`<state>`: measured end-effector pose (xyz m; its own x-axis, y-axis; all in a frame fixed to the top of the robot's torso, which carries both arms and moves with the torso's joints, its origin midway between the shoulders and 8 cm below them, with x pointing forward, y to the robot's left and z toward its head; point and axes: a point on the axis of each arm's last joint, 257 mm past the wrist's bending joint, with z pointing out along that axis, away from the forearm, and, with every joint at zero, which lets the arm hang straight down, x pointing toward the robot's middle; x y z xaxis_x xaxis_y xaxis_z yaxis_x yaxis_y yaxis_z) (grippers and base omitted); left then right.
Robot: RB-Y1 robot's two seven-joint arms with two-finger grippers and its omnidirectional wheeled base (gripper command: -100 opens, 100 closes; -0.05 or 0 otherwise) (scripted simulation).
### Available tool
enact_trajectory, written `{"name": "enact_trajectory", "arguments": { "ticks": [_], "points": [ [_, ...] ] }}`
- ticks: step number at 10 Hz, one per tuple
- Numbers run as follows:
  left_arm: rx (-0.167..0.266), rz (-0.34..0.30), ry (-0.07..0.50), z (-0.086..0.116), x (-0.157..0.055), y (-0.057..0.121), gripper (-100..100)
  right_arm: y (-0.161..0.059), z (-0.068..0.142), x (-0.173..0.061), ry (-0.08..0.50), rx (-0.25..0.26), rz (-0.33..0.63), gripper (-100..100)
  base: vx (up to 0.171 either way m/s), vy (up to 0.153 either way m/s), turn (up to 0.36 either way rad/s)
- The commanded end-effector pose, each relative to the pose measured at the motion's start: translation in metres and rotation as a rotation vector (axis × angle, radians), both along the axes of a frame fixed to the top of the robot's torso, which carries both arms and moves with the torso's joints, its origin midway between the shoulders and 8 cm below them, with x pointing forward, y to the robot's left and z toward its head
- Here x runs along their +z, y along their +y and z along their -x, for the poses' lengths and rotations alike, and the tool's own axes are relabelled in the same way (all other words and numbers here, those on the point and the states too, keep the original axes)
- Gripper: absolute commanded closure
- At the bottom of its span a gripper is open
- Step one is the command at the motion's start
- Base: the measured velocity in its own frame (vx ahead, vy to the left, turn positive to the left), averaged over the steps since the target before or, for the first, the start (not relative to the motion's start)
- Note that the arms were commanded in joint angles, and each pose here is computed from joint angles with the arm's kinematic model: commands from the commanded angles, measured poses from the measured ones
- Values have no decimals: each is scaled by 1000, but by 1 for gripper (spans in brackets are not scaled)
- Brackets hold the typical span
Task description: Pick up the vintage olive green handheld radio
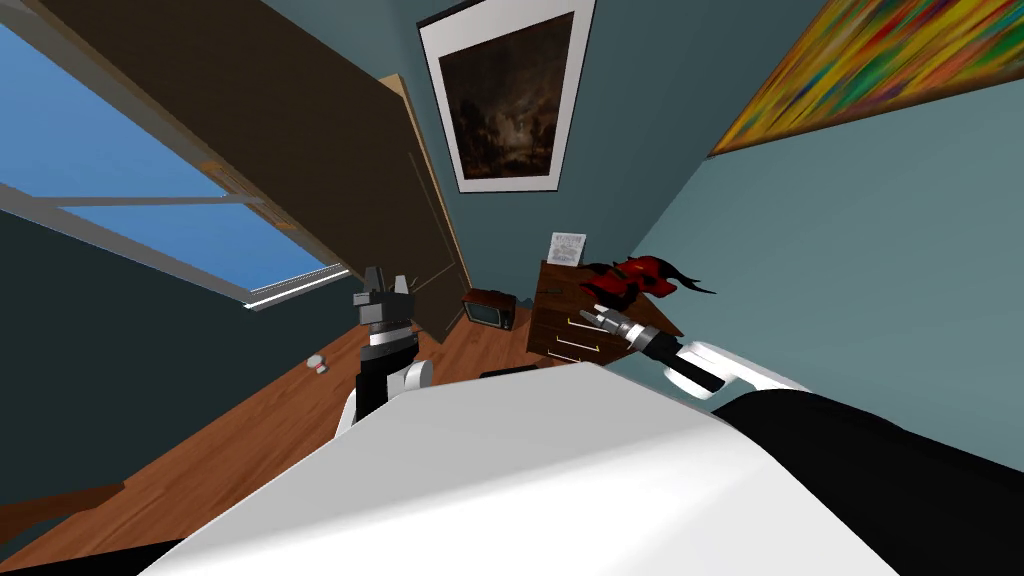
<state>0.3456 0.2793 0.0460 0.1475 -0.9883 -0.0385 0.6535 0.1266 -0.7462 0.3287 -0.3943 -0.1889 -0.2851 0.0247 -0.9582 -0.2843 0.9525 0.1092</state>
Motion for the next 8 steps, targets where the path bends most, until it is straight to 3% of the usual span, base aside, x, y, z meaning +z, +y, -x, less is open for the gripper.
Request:
{"name": "enact_trajectory", "arguments": {
  "ticks": [1,2,3,4,5,6,7,8],
  "points": [
    [0,0,0,0,0,0,0,-9,1,-5,27,20,56,-100,-14,11,111],
    [0,0,0,0,0,0,0,-30,10,-16,69,14,123,-100,-17,20,215],
    [0,0,0,0,0,0,0,-28,8,-15,77,39,146,-100,-13,14,96],
    [0,0,0,0,0,0,0,-49,18,-25,119,34,207,-100,-10,26,160],
    [0,0,0,0,0,0,0,-47,15,-23,127,62,231,-100,-4,23,105],
    [0,0,0,0,0,0,0,-67,25,-32,171,62,291,-100,5,31,209],
    [0,0,0,0,0,0,0,-65,22,-31,177,84,310,-100,4,23,105],
    [0,0,0,0,0,0,0,-82,32,-38,219,94,365,-100,4,36,215]
  ]
}}
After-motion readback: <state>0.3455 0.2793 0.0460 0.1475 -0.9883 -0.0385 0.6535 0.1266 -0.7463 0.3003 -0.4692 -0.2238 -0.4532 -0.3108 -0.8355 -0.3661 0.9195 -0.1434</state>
